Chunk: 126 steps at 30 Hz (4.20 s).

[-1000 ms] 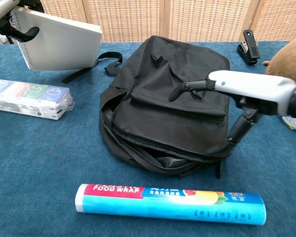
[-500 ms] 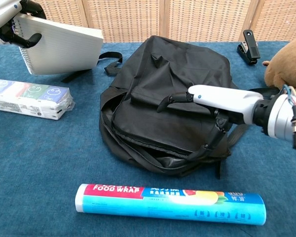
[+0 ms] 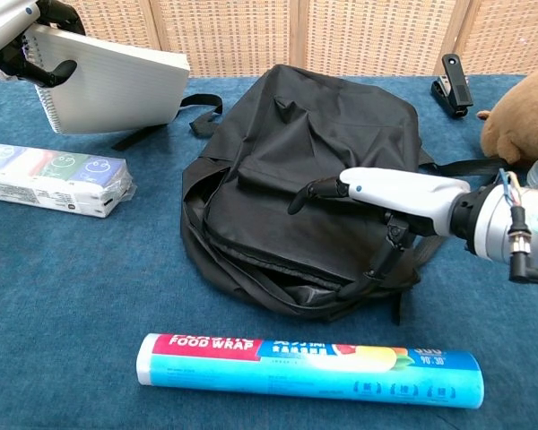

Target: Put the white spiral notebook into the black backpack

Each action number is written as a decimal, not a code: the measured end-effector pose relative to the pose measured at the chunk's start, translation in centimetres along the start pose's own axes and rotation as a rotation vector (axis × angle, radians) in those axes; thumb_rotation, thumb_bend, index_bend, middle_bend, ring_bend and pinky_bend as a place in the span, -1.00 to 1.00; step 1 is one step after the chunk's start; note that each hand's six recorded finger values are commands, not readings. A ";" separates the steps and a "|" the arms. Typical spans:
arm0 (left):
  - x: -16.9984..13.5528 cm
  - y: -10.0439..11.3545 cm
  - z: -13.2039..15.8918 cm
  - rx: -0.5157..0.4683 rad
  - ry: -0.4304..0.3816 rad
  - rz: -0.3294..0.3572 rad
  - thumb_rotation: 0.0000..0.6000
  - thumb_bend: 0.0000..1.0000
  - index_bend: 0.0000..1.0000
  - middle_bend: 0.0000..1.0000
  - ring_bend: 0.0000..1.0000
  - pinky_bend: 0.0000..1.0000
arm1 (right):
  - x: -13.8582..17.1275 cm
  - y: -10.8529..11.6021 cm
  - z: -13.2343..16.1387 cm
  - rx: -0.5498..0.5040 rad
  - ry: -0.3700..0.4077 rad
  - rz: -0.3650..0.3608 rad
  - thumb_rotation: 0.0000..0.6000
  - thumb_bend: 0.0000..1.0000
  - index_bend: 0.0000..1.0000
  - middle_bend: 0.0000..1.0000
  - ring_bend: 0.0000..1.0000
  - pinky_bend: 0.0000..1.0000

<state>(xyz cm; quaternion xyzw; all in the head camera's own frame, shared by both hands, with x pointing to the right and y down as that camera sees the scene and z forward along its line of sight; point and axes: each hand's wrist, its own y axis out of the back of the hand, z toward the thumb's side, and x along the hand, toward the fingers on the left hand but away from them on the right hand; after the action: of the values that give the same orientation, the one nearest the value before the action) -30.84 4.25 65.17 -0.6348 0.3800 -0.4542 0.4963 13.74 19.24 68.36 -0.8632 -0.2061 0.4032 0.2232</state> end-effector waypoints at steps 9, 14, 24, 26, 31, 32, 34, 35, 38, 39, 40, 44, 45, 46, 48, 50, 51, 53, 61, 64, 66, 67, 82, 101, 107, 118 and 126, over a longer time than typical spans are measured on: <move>-0.1 0.2 -0.5 0.001 0.007 0.004 1.00 0.06 0.41 0.09 0.06 0.26 | -0.1 0.0 -0.2 0.033 -0.016 -0.033 1.00 -0.55 -0.44 -0.50 -0.62 -0.47; -0.2 0.2 -0.9 0.004 0.014 0.003 1.00 0.06 0.41 0.09 0.06 0.26 | 0.0 -0.3 -0.5 0.059 -0.029 -0.047 1.00 -0.13 -0.30 -0.29 -0.37 -0.24; -0.5 0.2 -1.6 0.000 0.022 0.001 1.00 0.06 0.41 0.09 0.06 0.26 | -0.1 -0.4 -0.8 0.064 -0.040 -0.060 1.00 0.15 -0.08 -0.04 -0.17 -0.14; -0.6 0.2 -1.7 -0.001 0.021 0.003 1.00 0.06 0.42 0.09 0.06 0.26 | -0.1 -0.3 -0.7 0.054 -0.038 -0.072 1.00 0.15 0.00 0.04 -0.10 -0.12; -0.9 0.3 -2.0 -0.023 0.009 0.028 1.00 0.06 0.45 0.12 0.08 0.26 | -0.5 0.9 -0.7 0.001 -0.035 -0.125 1.00 0.18 0.17 0.17 0.00 -0.10; -0.9 0.4 -2.0 -0.029 0.006 0.034 1.00 0.06 0.46 0.12 0.08 0.26 | -0.6 1.2 -0.7 -0.005 -0.036 -0.135 1.00 0.20 0.18 0.18 0.01 -0.10; -1.1 0.6 -2.1 -0.043 -0.002 0.054 1.00 0.06 0.47 0.13 0.08 0.26 | -0.8 1.8 -0.9 -0.021 -0.040 -0.155 1.00 0.21 0.19 0.19 0.01 -0.08; -1.1 0.7 -2.1 -0.049 -0.006 0.062 1.00 0.06 0.47 0.13 0.09 0.26 | -0.9 2.1 -0.9 -0.028 -0.042 -0.161 1.00 0.21 0.19 0.19 0.02 -0.08; -1.3 1.2 -2.2 -0.070 -0.025 0.096 1.00 0.06 0.47 0.13 0.09 0.26 | -1.1 2.9 -1.3 -0.054 -0.053 -0.180 1.00 0.21 0.20 0.20 0.02 -0.08; -1.4 1.4 -2.2 -0.078 -0.031 0.107 1.00 0.07 0.47 0.14 0.09 0.26 | -1.1 3.2 -1.4 -0.065 -0.057 -0.184 1.00 0.21 0.20 0.20 0.03 -0.08; -1.5 1.6 -2.2 -0.086 -0.038 0.122 1.00 0.07 0.48 0.14 0.09 0.26 | -1.1 3.5 -1.5 -0.078 -0.060 -0.189 1.00 0.21 0.20 0.20 0.03 -0.08; -1.9 2.4 -1.9 -0.146 -0.083 0.182 1.00 0.07 0.50 0.17 0.10 0.26 | -1.0 5.3 -1.8 -0.159 -0.076 -0.213 1.00 0.21 0.21 0.21 0.03 -0.08; -2.1 2.6 -1.8 -0.165 -0.099 0.200 1.00 0.07 0.50 0.17 0.10 0.26 | -0.9 5.6 -1.9 -0.171 -0.081 -0.216 1.00 0.21 0.21 0.21 0.03 -0.08; -2.3 2.7 -1.7 -0.179 -0.111 0.213 1.00 0.07 0.50 0.17 0.10 0.26 | -1.0 6.0 -2.0 -0.193 -0.087 -0.221 1.00 0.21 0.21 0.21 0.03 -0.08; -2.7 3.0 -1.4 -0.210 -0.139 0.246 1.00 0.07 0.50 0.17 0.10 0.26 | -1.0 6.6 -2.2 -0.226 -0.098 -0.226 1.00 0.21 0.21 0.21 0.03 -0.08; -3.1 3.2 -1.3 -0.233 -0.161 0.273 1.00 0.07 0.50 0.17 0.10 0.26 | -1.0 7.3 -2.6 -0.254 -0.115 -0.233 1.00 0.21 0.21 0.21 0.03 -0.08; -3.4 3.3 -1.2 -0.248 -0.174 0.288 1.00 0.07 0.50 0.17 0.10 0.26 | -1.0 7.6 -2.8 -0.262 -0.123 -0.235 1.00 0.21 0.21 0.21 0.03 -0.08; -3.8 3.4 -1.1 -0.276 -0.191 0.305 1.00 0.07 0.50 0.17 0.10 0.26 | -1.0 8.3 -3.4 -0.271 -0.143 -0.240 1.00 0.22 0.21 0.22 0.03 -0.08; -5.3 4.3 -0.9 -0.413 -0.232 0.349 1.00 0.07 0.52 0.18 0.11 0.26 | -1.4 10.0 -5.6 -0.287 -0.201 -0.262 1.00 0.21 0.21 0.22 0.03 -0.08; -5.7 4.7 -0.6 -0.464 -0.247 0.368 1.00 0.07 0.52 0.18 0.11 0.26 | -1.5 10.4 -6.0 -0.299 -0.212 -0.265 1.00 0.22 0.21 0.22 0.03 -0.08; -6.0 5.2 -0.2 -0.505 -0.265 0.391 1.00 0.07 0.52 0.18 0.12 0.26 | -1.5 10.7 -6.3 -0.311 -0.222 -0.263 1.00 0.21 0.21 0.23 0.03 -0.08; -6.1 5.3 -0.1 -0.516 -0.270 0.396 1.00 0.07 0.52 0.18 0.12 0.27 | -1.5 10.9 -6.4 -0.319 -0.228 -0.261 1.00 0.21 0.21 0.23 0.03 -0.08; -6.5 5.2 4.5 -0.648 -0.355 0.454 1.00 0.07 0.53 0.19 0.12 0.28 | -1.3 12.0 -6.7 -0.398 -0.256 -0.246 1.00 0.21 0.22 0.23 0.03 -0.09; -6.4 2.8 11.0 -0.741 -0.445 0.441 1.00 0.07 0.53 0.19 0.13 0.28 | -0.9 13.1 -7.2 -0.408 -0.281 -0.255 1.00 0.22 0.22 0.24 0.04 -0.16; -6.7 3.2 11.9 -0.760 -0.469 0.477 1.00 0.07 0.53 0.19 0.13 0.28 | -1.0 13.1 -7.4 -0.407 -0.289 -0.260 1.00 0.21 0.22 0.24 0.03 -0.21; -6.7 4.0 12.5 -0.778 -0.490 0.507 1.00 0.08 0.53 0.19 0.13 0.28 | -1.1 13.0 -7.3 -0.410 -0.296 -0.259 1.00 0.21 0.22 0.24 0.03 -0.24; -6.5 4.5 13.6 -0.771 -0.524 0.536 1.00 0.08 0.53 0.19 0.13 0.28 | -1.1 13.1 -7.5 -0.409 -0.299 -0.254 1.00 0.21 0.22 0.24 0.04 -0.25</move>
<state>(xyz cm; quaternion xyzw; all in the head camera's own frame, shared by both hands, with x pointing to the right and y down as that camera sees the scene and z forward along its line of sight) -19.92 13.19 58.24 -0.7439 0.5313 0.0346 0.4039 21.27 6.30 66.08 -0.7884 -0.4205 0.4450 0.0601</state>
